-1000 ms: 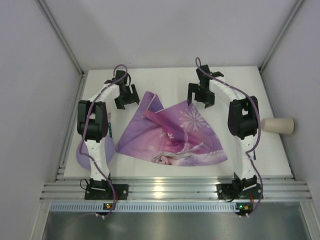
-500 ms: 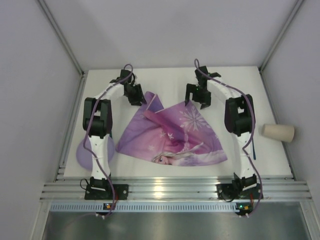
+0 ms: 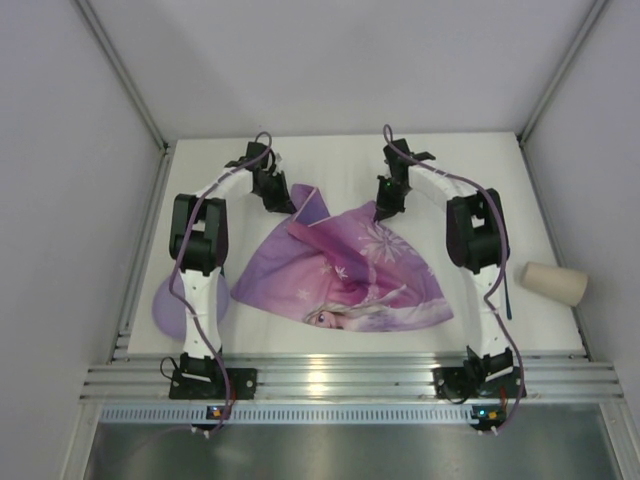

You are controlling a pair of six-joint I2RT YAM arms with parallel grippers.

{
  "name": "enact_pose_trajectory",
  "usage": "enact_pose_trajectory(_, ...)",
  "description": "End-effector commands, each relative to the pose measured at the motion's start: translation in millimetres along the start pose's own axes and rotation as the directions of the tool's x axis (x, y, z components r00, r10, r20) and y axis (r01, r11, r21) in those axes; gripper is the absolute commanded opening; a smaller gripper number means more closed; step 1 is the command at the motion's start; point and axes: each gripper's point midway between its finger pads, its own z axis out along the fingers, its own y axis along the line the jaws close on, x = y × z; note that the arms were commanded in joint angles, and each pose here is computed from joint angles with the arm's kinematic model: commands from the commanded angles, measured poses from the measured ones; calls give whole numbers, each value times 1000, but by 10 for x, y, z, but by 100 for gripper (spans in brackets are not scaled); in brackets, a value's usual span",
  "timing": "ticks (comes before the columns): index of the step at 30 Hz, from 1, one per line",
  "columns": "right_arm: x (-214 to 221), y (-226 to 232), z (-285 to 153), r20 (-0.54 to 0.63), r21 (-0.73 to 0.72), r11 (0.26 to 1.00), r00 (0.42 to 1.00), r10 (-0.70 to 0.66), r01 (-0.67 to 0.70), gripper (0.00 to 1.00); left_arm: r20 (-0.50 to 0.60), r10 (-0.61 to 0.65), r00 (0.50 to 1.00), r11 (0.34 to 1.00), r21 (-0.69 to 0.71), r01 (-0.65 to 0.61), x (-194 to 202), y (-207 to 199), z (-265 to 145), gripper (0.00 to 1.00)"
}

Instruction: Set the dinner table for one person

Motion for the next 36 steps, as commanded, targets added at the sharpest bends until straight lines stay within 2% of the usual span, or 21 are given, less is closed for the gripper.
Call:
enact_pose_trajectory(1, 182, -236, 128, -50, 92, 996, 999, 0, 4, 0, -50, -3, 999, 994, -112, -2, 174, 263, 25, 0)
enact_pose_trajectory(3, 84, -410, 4, -11, 159, 987, 1000, 10, -8, 0, -51, -27, 998, 986, -163, 18, 180, 385, -66, 0)
enact_pose_trajectory(7, -89, -1069, -308, 45, 302, 945, 992, 115, -124, 0, 1, -58, 998, 972, -230, 57, 107, 598, -327, 0)
enact_pose_trajectory(10, -196, -1457, -522, 95, 366, 913, 983, 154, -178, 0, 30, -81, 996, 952, -292, 87, 75, 787, -508, 0)
enact_pose_trajectory(14, -291, -1714, -649, 125, 404, 895, 981, 150, -188, 0, 55, -99, 994, 934, -338, 112, 79, 933, -661, 0)
enact_pose_trajectory(21, -495, -1740, -703, 147, 416, 894, 982, 116, -168, 0, 73, -104, 992, 910, -395, 125, 147, 1006, -806, 0)
enact_pose_trajectory(32, -867, -1431, -719, 199, 283, 945, 974, 106, -161, 1, 105, -106, 989, 899, -414, 141, 29, 966, -926, 0)
enact_pose_trajectory(33, -853, -1427, -737, 196, 284, 945, 974, 110, -164, 5, 119, -100, 988, 902, -408, 140, -39, 928, -957, 0)
enact_pose_trajectory(34, -831, -1424, -764, 194, 285, 944, 974, 114, -167, 12, 120, -98, 988, 903, -408, 138, -58, 914, -974, 5)
enact_pose_trajectory(36, -745, -1439, -780, 181, 291, 942, 977, 117, -167, 40, 155, -79, 985, 913, -385, 134, -178, 804, -1091, 32)
